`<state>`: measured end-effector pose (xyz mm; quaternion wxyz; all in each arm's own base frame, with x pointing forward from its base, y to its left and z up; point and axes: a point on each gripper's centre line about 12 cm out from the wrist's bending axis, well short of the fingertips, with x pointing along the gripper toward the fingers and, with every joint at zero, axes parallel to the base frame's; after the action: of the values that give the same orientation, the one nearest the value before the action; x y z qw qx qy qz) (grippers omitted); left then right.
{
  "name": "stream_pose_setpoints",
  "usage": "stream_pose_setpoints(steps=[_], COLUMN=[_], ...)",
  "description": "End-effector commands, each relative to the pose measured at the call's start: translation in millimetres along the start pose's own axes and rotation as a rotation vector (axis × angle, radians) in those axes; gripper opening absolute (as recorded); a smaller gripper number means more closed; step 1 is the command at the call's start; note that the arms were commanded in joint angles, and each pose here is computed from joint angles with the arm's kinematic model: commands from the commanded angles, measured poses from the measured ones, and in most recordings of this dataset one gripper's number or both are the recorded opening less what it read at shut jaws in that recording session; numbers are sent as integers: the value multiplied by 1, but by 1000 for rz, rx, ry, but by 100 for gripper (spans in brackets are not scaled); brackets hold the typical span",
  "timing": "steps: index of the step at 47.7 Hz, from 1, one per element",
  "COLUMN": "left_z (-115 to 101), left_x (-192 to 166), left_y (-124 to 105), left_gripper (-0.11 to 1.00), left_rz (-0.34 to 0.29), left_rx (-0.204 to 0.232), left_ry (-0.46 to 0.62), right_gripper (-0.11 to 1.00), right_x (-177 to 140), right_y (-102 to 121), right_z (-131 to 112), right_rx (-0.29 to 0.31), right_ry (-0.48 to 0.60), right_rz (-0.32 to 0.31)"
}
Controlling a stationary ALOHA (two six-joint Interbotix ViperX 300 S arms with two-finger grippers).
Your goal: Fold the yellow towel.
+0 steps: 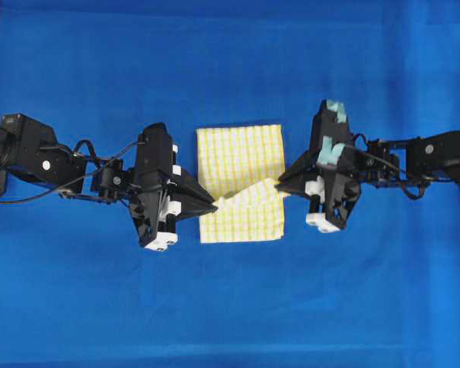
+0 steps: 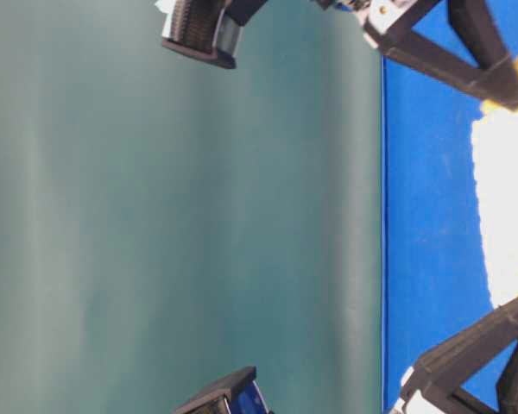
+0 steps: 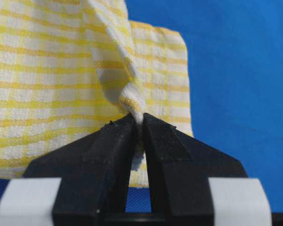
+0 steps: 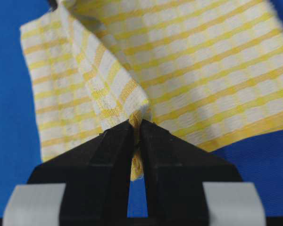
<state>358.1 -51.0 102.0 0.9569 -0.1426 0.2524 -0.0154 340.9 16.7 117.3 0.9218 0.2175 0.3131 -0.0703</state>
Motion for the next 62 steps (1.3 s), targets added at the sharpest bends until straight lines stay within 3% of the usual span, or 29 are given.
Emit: stream_pose_setpoints(steps=[1, 30, 32, 35, 38, 45, 48, 62], left_z=[7, 20, 22, 26, 31, 42, 46, 47], left_x=[-1, 5, 5, 4, 2, -12, -21, -46], left_y=[-8, -17, -18, -19, -22, -30, -33, -33], left_gripper=[5, 5, 8, 22, 40, 81, 83, 80], left_rz=[-24, -19, -18, -19, -24, -44, -47, -46], left_rx=[6, 9, 7, 7, 3, 8, 9, 13], left_ry=[-26, 24, 30, 32, 26, 5, 8, 32], right_gripper=[7, 7, 7, 8, 20, 64, 80, 74], right_x=[0, 0, 0, 0, 0, 0, -1, -26], right_y=[8, 21, 24, 28, 33, 40, 40, 44], right_z=[6, 1, 0, 1, 2, 4, 5, 16], right_rx=[9, -7, -10, -15, -20, -33, -34, -65], right_ry=[-21, -9, -6, -8, -12, -10, -13, -57], right_rz=[19, 47, 53, 63, 74, 89, 90, 119])
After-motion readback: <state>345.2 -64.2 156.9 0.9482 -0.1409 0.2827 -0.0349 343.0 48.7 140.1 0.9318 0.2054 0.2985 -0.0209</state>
